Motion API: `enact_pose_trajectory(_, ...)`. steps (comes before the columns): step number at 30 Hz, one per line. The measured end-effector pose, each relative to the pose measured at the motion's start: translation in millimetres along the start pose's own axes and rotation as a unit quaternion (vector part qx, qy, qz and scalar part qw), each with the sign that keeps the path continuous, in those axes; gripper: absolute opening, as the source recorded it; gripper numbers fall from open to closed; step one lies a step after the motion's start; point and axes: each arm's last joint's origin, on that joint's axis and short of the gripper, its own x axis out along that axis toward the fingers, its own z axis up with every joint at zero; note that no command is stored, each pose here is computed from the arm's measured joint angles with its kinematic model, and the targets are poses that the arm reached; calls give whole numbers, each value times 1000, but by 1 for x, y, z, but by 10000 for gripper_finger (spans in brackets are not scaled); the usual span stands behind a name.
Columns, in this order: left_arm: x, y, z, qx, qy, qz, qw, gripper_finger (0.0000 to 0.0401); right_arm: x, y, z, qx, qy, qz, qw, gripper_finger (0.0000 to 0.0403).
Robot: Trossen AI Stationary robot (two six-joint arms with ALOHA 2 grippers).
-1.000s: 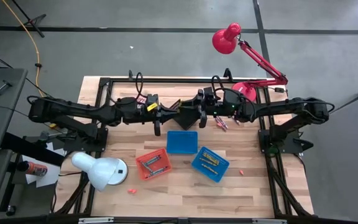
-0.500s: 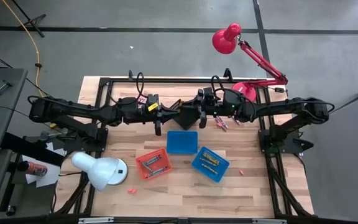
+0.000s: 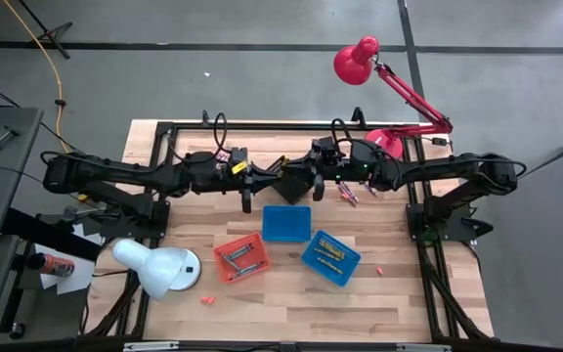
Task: Sort crayons
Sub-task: Put the yellow crayon into the right blue bin
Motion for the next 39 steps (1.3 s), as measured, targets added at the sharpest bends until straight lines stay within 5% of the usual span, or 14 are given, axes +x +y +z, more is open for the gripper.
enact_pose_trajectory(12, -66, 21, 23, 5, 69, 109, 992, 104, -35, 0, 9, 11, 134, -23, 991, 3)
enact_pose_trajectory(20, -82, 21, 22, 0, 88, 140, 986, 115, -59, 29, -67, 90, 398, -28, 912, 2)
enact_pose_trajectory(24, -78, 22, 20, -2, 95, 143, 985, 113, -74, 52, -100, 138, 459, -13, 877, 1)
enact_pose_trajectory(28, -74, 23, 17, -6, 102, 145, 984, 113, -85, 64, -122, 159, 489, -33, 857, 1)
enact_pose_trajectory(32, -71, 24, 14, -7, 110, 148, 983, 113, -88, 64, -129, 157, 478, -78, 861, 1)
enact_pose_trajectory(39, -69, 24, 14, -13, 109, 149, 983, 113, -86, 60, -131, 164, 485, -78, 855, 1)
